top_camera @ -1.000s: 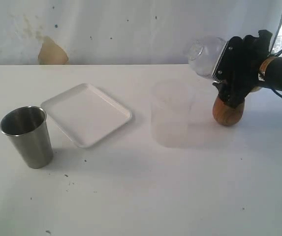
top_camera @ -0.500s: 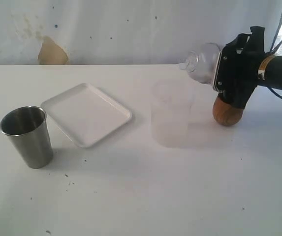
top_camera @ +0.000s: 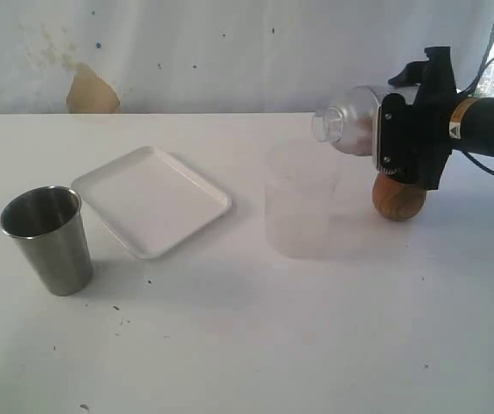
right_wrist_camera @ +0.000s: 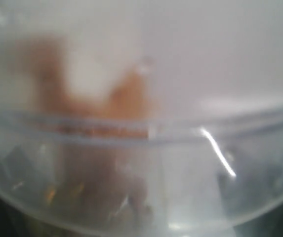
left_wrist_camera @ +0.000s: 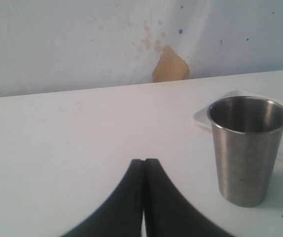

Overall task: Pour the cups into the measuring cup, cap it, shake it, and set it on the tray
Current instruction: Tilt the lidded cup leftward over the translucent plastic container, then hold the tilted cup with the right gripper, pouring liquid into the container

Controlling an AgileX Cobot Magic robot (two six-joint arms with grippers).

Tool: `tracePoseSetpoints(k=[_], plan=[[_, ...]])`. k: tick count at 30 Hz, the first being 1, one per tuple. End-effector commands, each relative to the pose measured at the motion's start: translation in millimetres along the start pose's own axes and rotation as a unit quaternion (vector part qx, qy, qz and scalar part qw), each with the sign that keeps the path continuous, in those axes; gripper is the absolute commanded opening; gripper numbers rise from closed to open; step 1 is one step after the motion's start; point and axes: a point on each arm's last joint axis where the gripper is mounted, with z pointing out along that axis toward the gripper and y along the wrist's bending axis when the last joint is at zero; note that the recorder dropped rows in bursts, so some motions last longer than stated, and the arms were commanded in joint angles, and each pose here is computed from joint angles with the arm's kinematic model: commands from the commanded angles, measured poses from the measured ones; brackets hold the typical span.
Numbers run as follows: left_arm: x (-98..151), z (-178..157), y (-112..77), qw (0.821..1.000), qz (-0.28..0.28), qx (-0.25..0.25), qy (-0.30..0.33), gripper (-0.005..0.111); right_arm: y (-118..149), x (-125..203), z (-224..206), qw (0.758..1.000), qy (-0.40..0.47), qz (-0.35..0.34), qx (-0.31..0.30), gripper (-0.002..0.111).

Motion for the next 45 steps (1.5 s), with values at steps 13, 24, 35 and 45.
tracePoseSetpoints(k=[13,24,35,45], plan=[[0.7,0.1,-0.2,1.000,0.000,0.001,-0.003,0.000,-11.9,-3.2,-3.1,0.996,-0.012,-0.087,0.034,0.000],[0.7,0.1,-0.2,1.000,0.000,0.001,-0.003,0.000,-18.9,-4.7,-3.1,0.994,-0.018,-0.091,0.054,0.000],[0.7,0.1,-0.2,1.000,0.000,0.001,-0.003,0.000,-22.3,-5.5,-3.2,0.992,-0.020,-0.108,0.064,0.000],[0.7,0.1,-0.2,1.000,0.000,0.001,-0.003,0.000,-25.4,-7.7,-3.7,0.989,-0.030,-0.119,0.081,0.000]])
